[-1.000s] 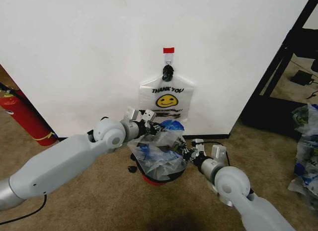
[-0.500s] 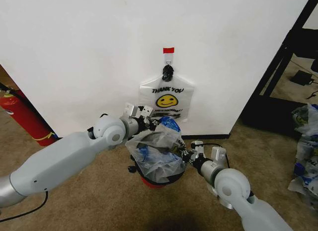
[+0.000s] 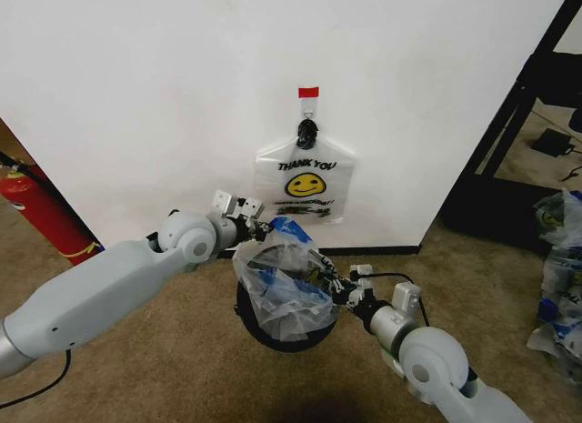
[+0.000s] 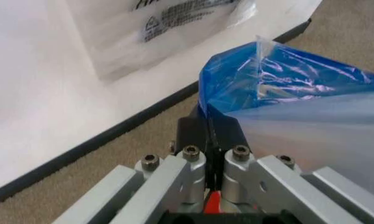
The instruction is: Pick up the garbage bag from the wall and place it over the trash bin.
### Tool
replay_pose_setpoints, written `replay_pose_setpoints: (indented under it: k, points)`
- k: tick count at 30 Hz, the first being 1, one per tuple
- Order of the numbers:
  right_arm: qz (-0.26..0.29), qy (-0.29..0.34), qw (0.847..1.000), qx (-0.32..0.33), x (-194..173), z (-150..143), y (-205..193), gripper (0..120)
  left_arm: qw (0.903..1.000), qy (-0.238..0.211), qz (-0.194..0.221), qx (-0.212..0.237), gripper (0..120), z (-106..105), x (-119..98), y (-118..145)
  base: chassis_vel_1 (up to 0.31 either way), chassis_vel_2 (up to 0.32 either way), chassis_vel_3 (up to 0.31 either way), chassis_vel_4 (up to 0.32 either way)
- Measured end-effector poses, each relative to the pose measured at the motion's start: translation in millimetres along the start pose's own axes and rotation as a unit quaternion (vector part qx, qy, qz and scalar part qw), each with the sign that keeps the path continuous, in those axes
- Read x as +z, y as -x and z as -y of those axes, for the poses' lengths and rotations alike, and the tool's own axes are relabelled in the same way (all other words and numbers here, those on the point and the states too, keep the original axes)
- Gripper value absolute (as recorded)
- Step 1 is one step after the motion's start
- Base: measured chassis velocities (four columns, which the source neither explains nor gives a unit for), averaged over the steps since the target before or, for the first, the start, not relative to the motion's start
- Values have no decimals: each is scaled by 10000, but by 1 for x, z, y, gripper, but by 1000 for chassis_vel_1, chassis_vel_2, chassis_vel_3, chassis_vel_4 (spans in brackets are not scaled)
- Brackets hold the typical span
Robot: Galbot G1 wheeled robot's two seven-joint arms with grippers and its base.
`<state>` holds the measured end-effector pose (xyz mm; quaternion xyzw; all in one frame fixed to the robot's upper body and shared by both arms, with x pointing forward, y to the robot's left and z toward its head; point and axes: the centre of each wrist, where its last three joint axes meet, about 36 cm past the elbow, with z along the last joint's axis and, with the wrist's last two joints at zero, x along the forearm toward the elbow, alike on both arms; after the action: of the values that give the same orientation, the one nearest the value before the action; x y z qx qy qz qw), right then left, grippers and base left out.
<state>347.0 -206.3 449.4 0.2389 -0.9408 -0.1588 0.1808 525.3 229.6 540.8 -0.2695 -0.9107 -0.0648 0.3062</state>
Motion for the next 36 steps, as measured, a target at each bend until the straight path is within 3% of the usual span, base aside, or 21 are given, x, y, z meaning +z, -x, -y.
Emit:
replay_pose_setpoints:
  k: [19, 31, 36]
  points:
    - [644, 692, 9948, 388, -8, 12, 11, 1, 9990, -439, 26, -54, 0, -19, 31, -35, 0, 0, 0, 0]
    - [523, 940, 9926, 567, -8, 11, 12, 1, 9968, -795, -24, -54, 0, -26, 54, -44, 0, 0, 0, 0]
    - [474, 853, 9932, 626, -10, 12, 12, 1, 9959, -892, -12, -129, 13, -24, 57, -48, 0, 0, 0, 0]
